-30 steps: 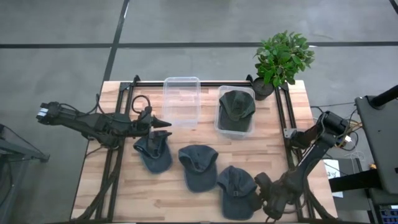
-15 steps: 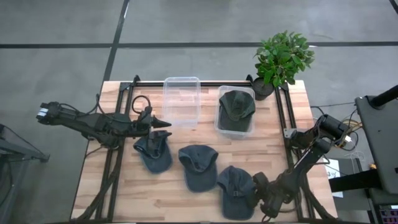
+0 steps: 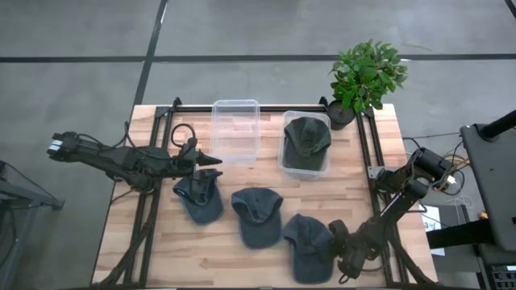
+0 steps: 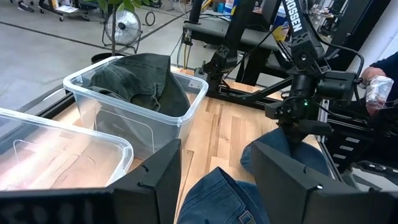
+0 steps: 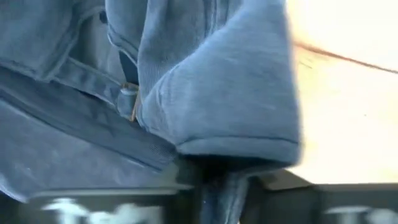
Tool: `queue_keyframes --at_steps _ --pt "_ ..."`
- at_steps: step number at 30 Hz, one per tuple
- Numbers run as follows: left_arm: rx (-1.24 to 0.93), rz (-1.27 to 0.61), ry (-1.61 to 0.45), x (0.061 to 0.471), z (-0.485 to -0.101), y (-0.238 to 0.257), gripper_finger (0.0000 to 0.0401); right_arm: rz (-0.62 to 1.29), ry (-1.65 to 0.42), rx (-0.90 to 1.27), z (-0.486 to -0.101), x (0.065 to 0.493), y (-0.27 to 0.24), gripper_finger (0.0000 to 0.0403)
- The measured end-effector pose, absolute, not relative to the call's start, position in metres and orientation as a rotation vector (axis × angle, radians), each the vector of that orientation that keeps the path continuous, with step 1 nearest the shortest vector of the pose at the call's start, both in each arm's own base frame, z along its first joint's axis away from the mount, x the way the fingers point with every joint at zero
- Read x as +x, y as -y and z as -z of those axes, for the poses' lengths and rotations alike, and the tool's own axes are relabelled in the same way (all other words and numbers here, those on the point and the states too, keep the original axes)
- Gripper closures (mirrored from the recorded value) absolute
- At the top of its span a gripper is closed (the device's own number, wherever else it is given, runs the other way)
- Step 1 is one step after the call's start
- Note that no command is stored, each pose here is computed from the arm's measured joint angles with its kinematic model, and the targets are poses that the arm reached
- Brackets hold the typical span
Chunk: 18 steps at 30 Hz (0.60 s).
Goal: Pick & Place hat
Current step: Put the bottom gray cap into the left transparent bin
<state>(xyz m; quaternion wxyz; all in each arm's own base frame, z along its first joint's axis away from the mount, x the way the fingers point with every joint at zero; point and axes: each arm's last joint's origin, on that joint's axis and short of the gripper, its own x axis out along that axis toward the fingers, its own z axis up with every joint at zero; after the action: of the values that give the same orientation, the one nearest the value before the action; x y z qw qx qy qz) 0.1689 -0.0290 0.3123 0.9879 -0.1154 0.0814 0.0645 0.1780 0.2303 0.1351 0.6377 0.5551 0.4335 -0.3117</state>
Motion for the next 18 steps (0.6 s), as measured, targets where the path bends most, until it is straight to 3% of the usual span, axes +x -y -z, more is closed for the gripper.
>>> queue_keyframes --at_steps 2,11,18 --pt "-0.232 -0.13 -0.163 0.169 -0.312 0.029 0.0216 0.709 -0.985 1.267 -0.136 0.179 -0.23 0.0382" --pt "-0.232 -0.129 -0.163 0.169 -0.312 0.029 0.0216 0.644 -0.966 1.305 -0.157 0.175 -0.23 0.039" --pt "-0.235 -0.13 -0.165 0.169 -0.312 0.029 0.0216 0.444 -0.622 1.244 -0.203 0.163 -0.222 0.0391"
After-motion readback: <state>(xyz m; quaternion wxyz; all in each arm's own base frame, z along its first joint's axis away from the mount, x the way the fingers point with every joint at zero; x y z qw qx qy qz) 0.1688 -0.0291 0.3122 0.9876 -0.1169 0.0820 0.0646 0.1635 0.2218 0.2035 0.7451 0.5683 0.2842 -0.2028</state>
